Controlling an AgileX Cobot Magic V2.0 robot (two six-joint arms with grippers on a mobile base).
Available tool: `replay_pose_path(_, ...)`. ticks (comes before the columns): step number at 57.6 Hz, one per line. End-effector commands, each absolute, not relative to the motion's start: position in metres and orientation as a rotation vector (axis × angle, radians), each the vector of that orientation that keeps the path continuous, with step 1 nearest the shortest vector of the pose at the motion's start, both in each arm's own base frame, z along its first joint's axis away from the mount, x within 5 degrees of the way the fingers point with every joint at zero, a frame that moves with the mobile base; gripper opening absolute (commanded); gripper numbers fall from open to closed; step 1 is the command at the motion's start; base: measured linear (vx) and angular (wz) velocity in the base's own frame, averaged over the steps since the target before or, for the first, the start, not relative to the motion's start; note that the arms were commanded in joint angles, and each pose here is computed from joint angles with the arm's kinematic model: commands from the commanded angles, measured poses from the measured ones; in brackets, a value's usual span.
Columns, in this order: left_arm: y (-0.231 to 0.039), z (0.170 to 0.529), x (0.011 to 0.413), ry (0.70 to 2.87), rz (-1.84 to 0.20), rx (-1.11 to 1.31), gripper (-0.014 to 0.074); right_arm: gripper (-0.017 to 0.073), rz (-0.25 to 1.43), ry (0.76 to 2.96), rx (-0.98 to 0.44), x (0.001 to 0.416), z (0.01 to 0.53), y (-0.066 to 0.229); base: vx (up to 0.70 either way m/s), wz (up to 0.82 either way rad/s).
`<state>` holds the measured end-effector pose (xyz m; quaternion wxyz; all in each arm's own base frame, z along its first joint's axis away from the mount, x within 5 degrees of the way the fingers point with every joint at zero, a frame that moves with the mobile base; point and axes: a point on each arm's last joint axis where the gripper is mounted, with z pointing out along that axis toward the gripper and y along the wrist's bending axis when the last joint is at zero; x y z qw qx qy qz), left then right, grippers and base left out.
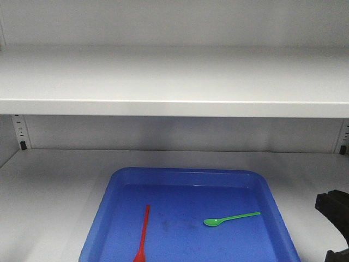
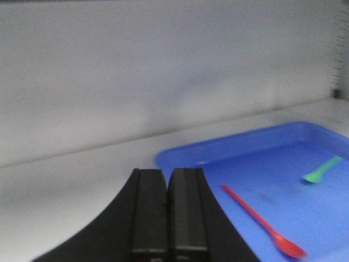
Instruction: Sort red and green spoons into left cabinet
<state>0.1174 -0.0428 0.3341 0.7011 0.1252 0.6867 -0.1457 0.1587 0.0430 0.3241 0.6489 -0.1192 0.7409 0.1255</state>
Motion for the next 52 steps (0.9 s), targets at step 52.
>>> replay_pose_path(52, -0.026, 0.324, 0.115, 1.625, -0.146, 0.247, -0.0001, -0.0003, 0.302, 1.647, -0.265, 0.158, 0.335, 0.043, 0.00, 0.00)
